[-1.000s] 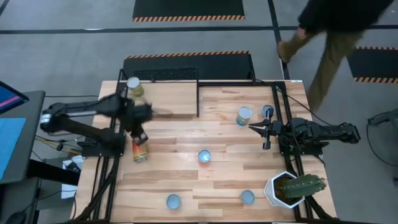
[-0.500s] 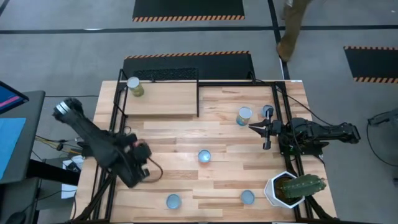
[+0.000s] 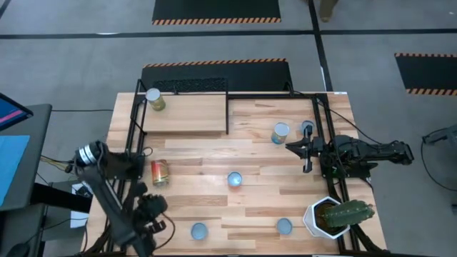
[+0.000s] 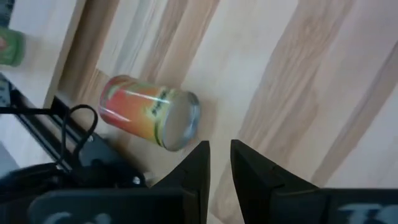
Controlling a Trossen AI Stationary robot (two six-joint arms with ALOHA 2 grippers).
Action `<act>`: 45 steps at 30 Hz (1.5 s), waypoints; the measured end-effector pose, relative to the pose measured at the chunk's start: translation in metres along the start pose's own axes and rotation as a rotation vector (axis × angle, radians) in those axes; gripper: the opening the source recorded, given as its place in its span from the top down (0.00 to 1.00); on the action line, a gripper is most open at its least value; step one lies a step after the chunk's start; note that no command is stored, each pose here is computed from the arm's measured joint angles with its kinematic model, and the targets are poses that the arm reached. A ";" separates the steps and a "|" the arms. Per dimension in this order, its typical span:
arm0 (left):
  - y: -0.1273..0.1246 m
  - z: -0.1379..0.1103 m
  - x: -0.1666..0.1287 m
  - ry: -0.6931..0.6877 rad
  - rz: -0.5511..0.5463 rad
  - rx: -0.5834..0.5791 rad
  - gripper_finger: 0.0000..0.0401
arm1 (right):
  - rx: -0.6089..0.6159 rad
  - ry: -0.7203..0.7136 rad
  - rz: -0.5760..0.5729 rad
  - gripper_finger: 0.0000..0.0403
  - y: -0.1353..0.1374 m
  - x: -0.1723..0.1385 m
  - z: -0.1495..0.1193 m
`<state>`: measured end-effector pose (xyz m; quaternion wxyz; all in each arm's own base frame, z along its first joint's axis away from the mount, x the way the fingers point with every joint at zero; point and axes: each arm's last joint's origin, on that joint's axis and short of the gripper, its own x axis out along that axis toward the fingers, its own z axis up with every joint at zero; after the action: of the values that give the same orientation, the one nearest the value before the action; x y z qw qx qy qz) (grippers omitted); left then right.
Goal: Pick and place cans onto a shelf
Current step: Put the canned green beans on the shelf
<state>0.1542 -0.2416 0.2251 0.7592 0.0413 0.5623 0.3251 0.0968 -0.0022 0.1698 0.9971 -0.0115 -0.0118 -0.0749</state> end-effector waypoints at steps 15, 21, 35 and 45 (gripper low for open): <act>-0.028 -0.010 0.058 -0.039 0.259 0.105 0.93 | -0.001 0.002 0.000 0.85 0.000 0.000 0.000; -0.023 -0.002 0.065 0.030 0.282 0.113 0.99 | -0.007 0.039 0.002 0.85 0.001 0.002 -0.003; 0.004 0.007 0.052 0.126 0.197 0.242 0.98 | -0.037 0.205 0.006 0.85 0.003 0.012 -0.018; 0.009 0.010 0.066 0.264 0.220 0.314 0.87 | -0.033 0.192 0.005 0.85 0.003 0.013 -0.017</act>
<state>0.1689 -0.1959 0.1778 0.6233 0.1772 0.6925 0.3171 0.1104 -0.0017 0.1534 0.9935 -0.0206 0.0849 -0.0731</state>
